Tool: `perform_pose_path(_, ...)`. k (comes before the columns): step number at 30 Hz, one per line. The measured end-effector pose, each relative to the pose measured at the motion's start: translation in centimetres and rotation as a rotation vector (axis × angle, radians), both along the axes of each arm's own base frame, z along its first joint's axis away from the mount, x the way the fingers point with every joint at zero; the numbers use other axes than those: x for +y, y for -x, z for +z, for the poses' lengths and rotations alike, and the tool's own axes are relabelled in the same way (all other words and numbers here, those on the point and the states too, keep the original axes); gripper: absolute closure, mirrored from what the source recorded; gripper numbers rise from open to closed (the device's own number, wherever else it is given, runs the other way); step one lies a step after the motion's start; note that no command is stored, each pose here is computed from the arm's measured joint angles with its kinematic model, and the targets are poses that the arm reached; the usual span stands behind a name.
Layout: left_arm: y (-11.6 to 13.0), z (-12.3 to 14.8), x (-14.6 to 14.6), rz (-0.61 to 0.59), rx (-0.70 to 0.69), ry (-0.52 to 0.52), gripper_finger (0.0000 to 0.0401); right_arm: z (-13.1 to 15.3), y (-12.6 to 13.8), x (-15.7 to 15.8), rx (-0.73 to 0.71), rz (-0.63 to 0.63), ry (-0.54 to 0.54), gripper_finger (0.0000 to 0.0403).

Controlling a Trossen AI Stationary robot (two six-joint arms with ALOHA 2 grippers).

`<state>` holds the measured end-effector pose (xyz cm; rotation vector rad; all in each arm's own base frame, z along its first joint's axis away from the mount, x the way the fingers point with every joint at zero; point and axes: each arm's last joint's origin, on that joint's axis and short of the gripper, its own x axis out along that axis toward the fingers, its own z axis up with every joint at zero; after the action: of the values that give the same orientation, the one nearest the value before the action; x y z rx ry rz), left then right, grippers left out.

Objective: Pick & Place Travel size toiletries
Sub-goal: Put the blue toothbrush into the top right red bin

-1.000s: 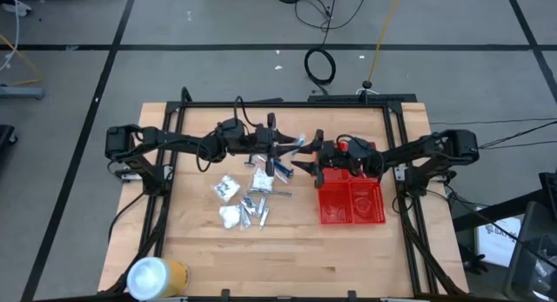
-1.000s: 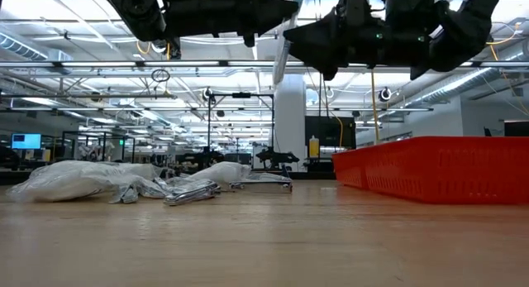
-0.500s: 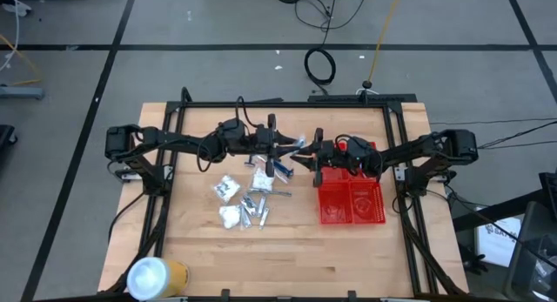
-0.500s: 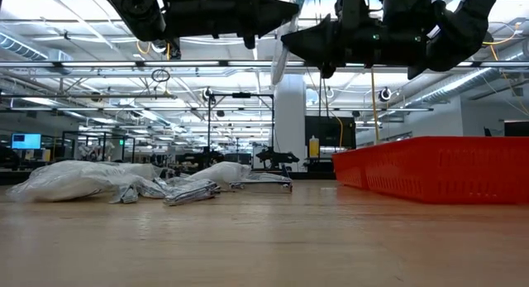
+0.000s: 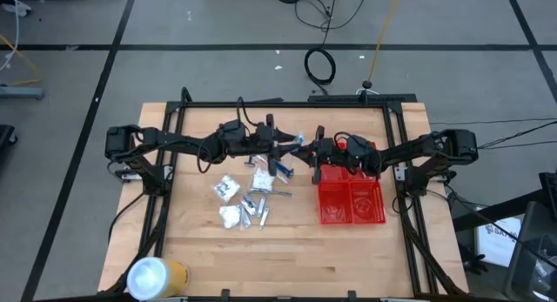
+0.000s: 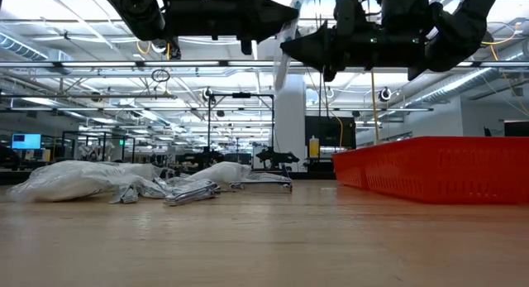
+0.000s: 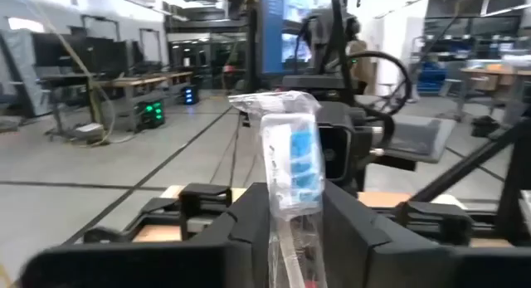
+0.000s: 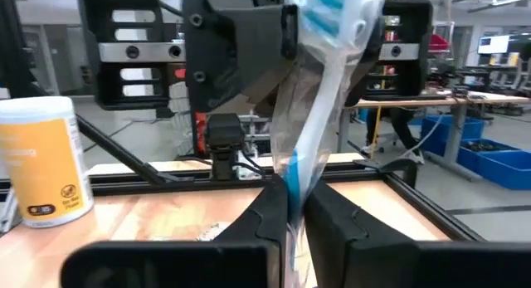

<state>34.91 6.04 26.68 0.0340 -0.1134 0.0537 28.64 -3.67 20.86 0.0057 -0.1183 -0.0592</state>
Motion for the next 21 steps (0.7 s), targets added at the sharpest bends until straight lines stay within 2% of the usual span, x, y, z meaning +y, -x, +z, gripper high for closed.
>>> perform_pose_path(7,-0.3,2.1,-0.5,0.027,-0.032,-0.056,0.0171,-0.5,0.4,-0.2,0.119,-0.023,-0.006,0.0386)
perform_pose_path(11,0.0,2.5,-0.4,0.117,0.047,-0.117,0.0112,0.8,1.8,-0.2,0.19,-0.032,-0.004,0.0387)
perform_pose_path(16,0.8,2.3,0.2,0.34,0.176,-0.119,0.0072,2.6,4.9,0.0,0.327,-0.104,-0.025,0.0387)
perform_pose_path(18,1.0,1.7,0.4,0.423,0.242,-0.115,0.0063,2.8,6.5,0.1,0.41,-0.16,-0.066,0.0387)
perform_pose_path(21,1.0,0.7,0.6,0.471,0.326,-0.108,0.0058,3.2,8.9,0.1,0.491,-0.271,-0.138,0.0384)
